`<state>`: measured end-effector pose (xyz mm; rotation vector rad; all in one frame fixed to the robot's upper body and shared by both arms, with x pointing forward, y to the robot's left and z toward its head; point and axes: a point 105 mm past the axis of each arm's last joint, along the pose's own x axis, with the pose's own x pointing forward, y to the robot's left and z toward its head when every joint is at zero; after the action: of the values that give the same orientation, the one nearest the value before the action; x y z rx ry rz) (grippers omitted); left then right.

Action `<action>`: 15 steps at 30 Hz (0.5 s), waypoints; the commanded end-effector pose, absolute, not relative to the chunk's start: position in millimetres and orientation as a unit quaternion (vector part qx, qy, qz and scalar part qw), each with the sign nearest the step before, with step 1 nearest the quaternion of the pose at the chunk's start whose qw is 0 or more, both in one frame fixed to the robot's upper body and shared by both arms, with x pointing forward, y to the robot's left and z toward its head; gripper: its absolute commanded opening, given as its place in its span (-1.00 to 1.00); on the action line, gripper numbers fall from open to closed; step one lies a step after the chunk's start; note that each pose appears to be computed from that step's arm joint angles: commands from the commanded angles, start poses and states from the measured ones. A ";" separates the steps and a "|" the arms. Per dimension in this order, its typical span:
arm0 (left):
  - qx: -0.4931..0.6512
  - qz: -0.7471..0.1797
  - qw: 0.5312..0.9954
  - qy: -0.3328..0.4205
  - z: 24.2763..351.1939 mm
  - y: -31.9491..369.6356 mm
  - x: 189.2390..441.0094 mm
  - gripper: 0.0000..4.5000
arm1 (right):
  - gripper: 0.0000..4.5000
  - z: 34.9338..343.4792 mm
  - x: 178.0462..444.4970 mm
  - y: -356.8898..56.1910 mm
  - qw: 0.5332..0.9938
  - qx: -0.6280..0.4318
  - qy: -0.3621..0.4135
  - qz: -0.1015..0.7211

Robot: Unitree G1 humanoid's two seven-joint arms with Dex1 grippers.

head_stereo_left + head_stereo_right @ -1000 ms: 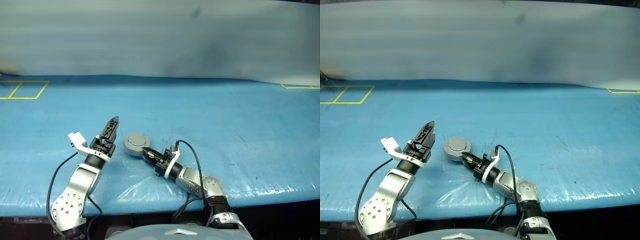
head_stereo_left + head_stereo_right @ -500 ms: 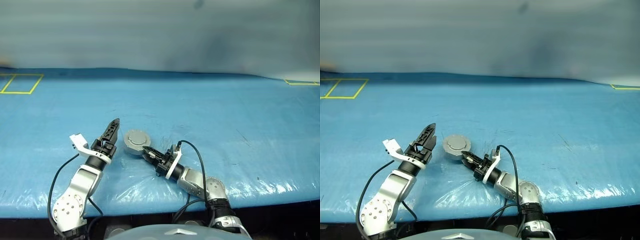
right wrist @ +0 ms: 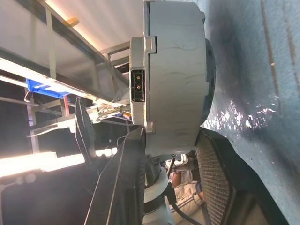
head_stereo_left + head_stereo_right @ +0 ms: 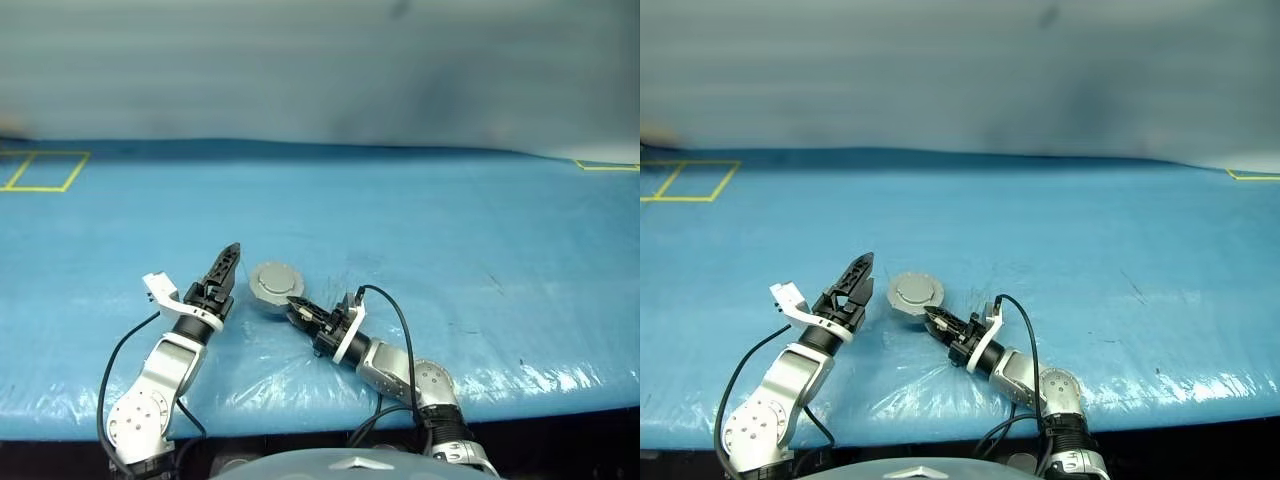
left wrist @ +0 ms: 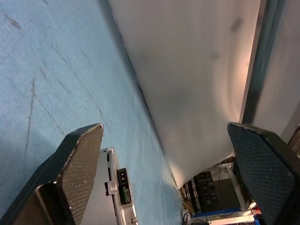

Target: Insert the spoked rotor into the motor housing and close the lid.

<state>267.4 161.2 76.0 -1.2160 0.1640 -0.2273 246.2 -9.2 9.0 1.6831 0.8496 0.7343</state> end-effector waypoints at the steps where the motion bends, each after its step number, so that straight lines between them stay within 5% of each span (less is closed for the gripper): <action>1: -0.582 -0.144 0.800 0.035 102.3 156.5 266.9 1.00 | -0.45 182.9 336.7 -29.0 0.776 0.473 0.115 0.402; 15: -0.577 -0.131 0.806 0.028 98.7 155.6 267.3 1.00 | -0.45 185.7 337.3 -27.7 0.775 0.471 0.111 0.407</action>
<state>262.6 180.0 47.9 -0.8600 0.1895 -0.0386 245.0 -10.5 3.6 1.6910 0.8565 0.7080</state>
